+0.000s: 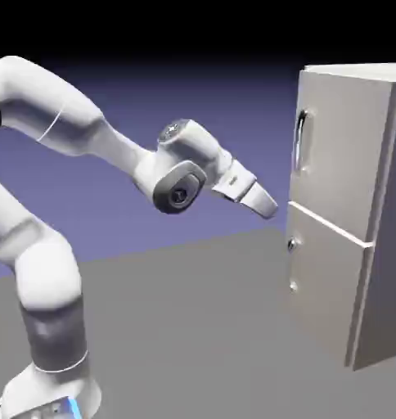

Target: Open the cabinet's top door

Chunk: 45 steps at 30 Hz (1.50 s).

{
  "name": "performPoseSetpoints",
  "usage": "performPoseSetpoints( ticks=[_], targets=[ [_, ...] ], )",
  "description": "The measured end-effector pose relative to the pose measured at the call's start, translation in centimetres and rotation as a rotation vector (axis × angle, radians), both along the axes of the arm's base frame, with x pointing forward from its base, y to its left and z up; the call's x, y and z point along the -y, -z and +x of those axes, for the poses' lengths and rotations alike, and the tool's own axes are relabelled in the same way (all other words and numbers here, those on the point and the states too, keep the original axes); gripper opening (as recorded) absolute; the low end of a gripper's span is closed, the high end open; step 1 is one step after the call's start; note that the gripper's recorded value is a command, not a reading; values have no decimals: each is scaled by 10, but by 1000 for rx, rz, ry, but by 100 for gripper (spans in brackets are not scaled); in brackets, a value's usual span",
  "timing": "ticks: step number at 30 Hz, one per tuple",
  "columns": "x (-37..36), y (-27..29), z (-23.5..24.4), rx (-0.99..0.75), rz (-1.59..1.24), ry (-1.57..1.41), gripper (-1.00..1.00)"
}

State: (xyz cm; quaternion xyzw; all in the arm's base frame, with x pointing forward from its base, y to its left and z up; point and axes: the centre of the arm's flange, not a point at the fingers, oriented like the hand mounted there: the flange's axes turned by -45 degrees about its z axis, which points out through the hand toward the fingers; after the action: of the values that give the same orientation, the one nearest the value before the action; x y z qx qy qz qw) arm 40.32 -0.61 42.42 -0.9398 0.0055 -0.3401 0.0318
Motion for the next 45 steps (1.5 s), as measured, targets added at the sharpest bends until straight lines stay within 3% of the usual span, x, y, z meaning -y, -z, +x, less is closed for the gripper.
performPoseSetpoints(
  ticks=[13,23,33,45],
  targets=[
    [42,178,12,-459,221,229,0],
    [90,252,-12,-582,171,466,0],
    [133,229,-7,-387,25,627,0],
    [92,88,47,204,-113,521,0]
  ],
)
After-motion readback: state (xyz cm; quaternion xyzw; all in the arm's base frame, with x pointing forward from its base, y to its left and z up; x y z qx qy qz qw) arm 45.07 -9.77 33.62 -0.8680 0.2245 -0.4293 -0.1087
